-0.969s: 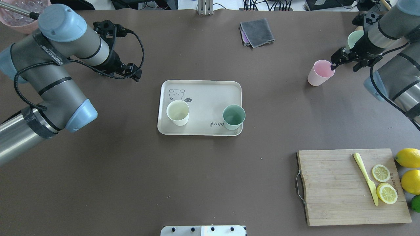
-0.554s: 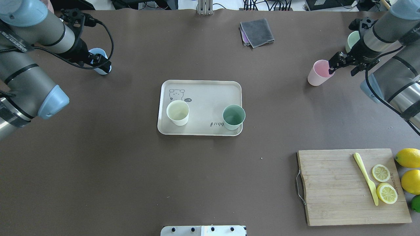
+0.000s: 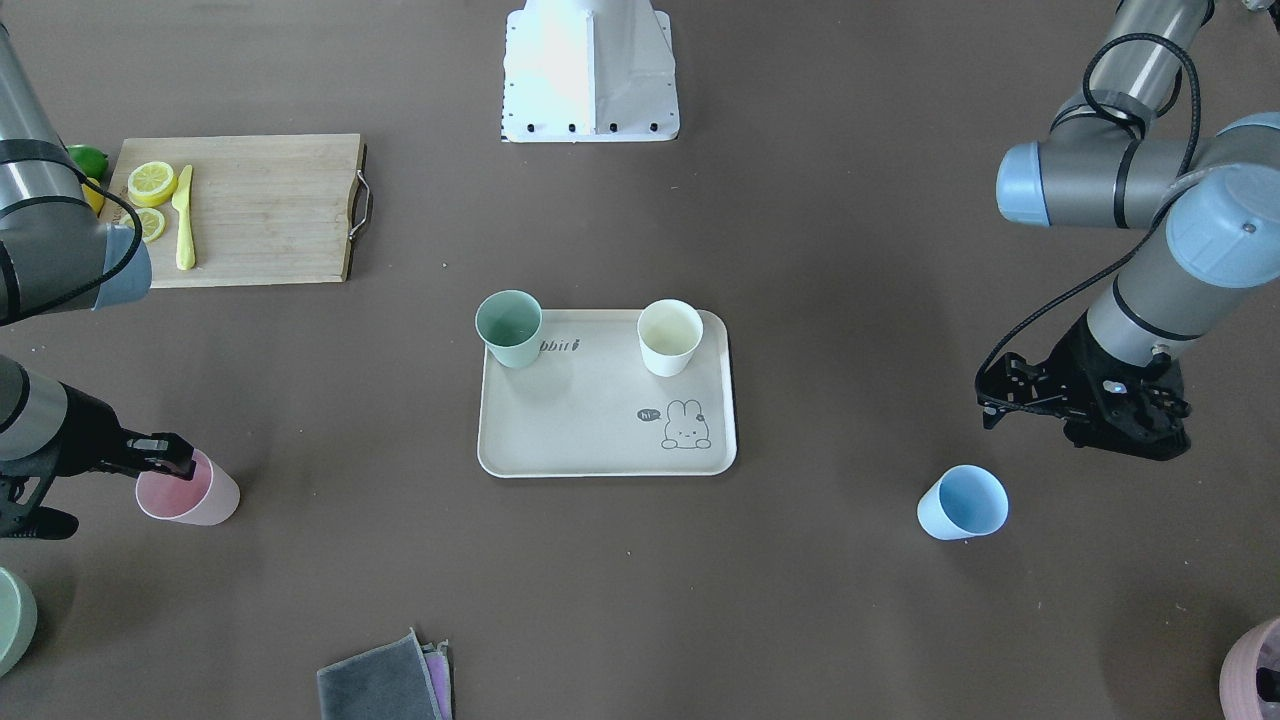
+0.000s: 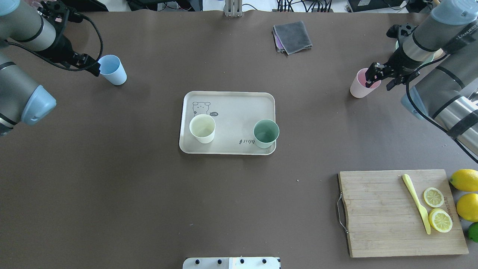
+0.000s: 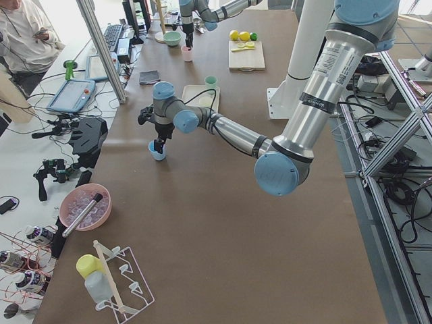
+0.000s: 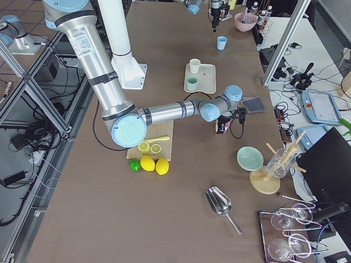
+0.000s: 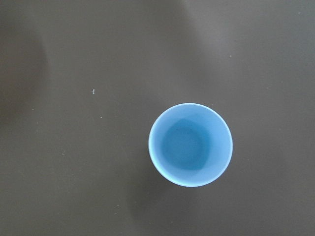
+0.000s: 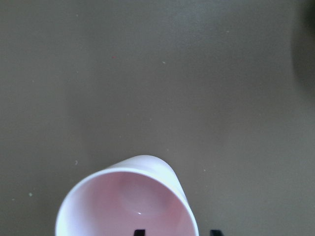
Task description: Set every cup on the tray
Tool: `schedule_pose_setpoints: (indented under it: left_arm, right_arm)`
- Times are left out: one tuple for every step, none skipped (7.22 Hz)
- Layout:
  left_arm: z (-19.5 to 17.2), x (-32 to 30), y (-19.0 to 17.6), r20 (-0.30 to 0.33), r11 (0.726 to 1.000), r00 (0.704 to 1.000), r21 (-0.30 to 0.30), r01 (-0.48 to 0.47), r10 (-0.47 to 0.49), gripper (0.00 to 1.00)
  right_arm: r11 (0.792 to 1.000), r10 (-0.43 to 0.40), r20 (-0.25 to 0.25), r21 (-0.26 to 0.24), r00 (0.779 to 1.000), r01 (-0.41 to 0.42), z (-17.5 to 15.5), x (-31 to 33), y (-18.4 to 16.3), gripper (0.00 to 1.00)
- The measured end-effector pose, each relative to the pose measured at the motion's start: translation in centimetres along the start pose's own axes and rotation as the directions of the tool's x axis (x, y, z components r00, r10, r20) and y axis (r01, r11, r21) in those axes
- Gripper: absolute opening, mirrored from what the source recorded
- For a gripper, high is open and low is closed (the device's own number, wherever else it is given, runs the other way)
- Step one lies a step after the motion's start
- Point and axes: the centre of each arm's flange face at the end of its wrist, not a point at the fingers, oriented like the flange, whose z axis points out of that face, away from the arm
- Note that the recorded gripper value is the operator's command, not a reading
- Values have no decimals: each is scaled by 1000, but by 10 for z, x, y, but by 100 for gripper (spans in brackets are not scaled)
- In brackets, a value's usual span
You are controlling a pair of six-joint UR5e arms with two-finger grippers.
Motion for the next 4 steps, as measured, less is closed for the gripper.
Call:
schedule_pose_setpoints:
  left_arm:
    - [12,-6,-10,11,1000,1000,-18,15,-15,92]
    - [21,-8,-21,18,999,999,-29,35,-35,88]
    - [24,-6,-31,21,997,998,-32,64,-63,81]
    - [28,-5,-39,22,996,997,-31,81,-81,77]
  right_arm:
    - [1000,-6,13,6,1000,6,-6,-10,0,0]
    - [1000,-9,35,16,999,8,-16,-31,-3,0]
    - [1000,-1,64,23,998,-1,-26,-65,-6,0]
    - [1000,14,92,21,996,-16,-30,-106,-3,0]
